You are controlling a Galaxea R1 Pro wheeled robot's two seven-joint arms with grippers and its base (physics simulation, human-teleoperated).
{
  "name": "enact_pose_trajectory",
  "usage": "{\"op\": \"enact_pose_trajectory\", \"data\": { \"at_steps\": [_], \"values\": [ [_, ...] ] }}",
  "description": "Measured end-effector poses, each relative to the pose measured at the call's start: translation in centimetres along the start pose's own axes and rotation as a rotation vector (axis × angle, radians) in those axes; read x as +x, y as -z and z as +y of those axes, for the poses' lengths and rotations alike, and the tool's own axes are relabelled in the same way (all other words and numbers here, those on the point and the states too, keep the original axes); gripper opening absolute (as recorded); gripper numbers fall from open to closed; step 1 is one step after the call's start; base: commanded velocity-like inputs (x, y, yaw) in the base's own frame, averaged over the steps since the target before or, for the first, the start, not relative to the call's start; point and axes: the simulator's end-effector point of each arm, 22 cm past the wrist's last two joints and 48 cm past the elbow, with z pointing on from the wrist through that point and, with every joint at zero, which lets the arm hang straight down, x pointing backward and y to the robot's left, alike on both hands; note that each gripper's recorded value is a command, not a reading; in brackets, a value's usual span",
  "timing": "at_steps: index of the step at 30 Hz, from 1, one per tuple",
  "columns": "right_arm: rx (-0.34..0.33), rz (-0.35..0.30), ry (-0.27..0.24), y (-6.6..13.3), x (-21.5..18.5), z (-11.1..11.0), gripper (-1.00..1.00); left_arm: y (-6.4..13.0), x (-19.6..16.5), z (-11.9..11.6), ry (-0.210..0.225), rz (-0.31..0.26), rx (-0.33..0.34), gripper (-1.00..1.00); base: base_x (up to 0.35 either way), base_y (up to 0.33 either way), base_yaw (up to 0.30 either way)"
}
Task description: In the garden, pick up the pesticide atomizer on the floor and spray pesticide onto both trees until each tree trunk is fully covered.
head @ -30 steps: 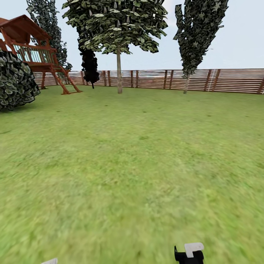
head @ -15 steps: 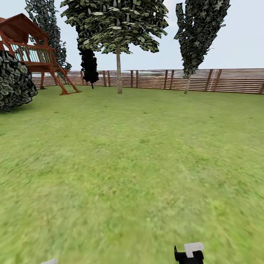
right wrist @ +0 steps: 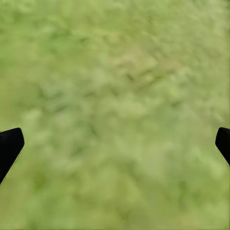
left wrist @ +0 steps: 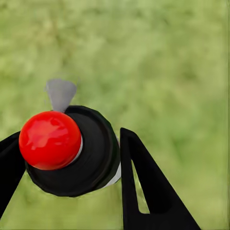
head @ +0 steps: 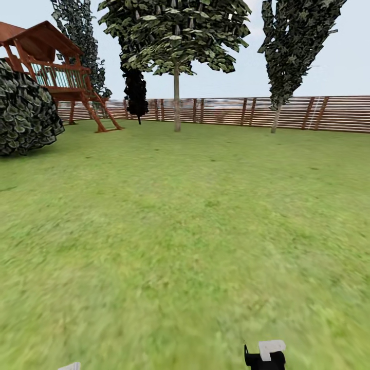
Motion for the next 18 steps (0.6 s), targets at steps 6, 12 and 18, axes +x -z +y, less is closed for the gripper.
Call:
{"op": "enact_pose_trajectory", "data": {
  "at_steps": [6, 12, 18],
  "values": [
    [-0.001, 0.001, 0.000, 0.01, 0.02, 0.04, 1.00, 0.00, 0.00, 0.00, 0.000, 0.000, 0.000, -1.00, 0.339, 0.000, 0.000],
    [-0.001, 0.001, 0.000, 0.02, 0.02, 0.06, 1.00, 0.00, 0.00, 0.00, 0.000, 0.000, 0.000, -1.00, 0.339, 0.000, 0.000],
    [-0.001, 0.001, 0.000, 0.01, 0.02, 0.05, 1.00, 0.00, 0.00, 0.00, 0.000, 0.000, 0.000, -1.00, 0.339, 0.000, 0.000]
  ]
}}
